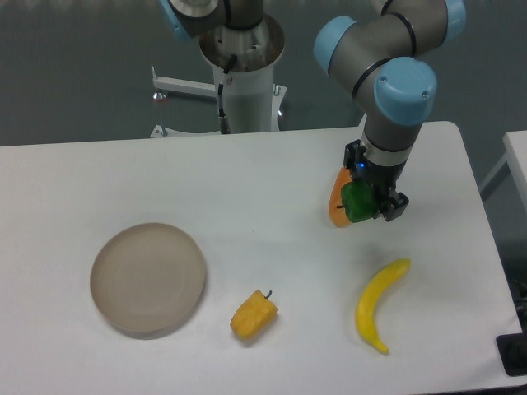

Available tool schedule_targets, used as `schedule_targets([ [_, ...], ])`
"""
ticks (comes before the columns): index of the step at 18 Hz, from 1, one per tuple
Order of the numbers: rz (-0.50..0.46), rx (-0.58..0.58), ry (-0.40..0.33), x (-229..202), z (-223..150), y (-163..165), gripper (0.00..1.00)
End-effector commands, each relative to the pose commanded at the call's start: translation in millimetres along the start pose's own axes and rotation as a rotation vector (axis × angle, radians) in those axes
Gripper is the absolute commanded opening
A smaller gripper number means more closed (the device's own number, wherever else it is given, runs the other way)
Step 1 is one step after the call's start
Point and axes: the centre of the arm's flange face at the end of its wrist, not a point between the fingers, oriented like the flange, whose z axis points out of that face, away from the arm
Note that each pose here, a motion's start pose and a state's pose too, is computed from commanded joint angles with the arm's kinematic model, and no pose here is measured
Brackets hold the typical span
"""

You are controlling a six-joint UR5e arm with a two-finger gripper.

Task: Place the green pepper on the table
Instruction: 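Carry the green bell pepper in the gripper down toward the table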

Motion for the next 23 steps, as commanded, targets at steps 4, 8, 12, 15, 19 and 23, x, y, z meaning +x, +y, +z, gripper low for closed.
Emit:
schedule_targets([
  [4,-0.001,0.002,0.001,0.6,-0.1,0.8,0.27],
  [8,-0.055,0.030,0.015,0.4,38.9,-81.5,0.27],
  [12,-0.058,0.030,0.018,1.0,40.3,-81.5,0.28],
  [15,-0.052,0.030,0.038,4.6,50.8,-87.7,0.28],
  [19,-0.080,0.026,0.063,8.1,66.0,-106.2,0.30],
  [23,-0.079,0.015,0.091,10.7,86.7,-126.7,0.36],
])
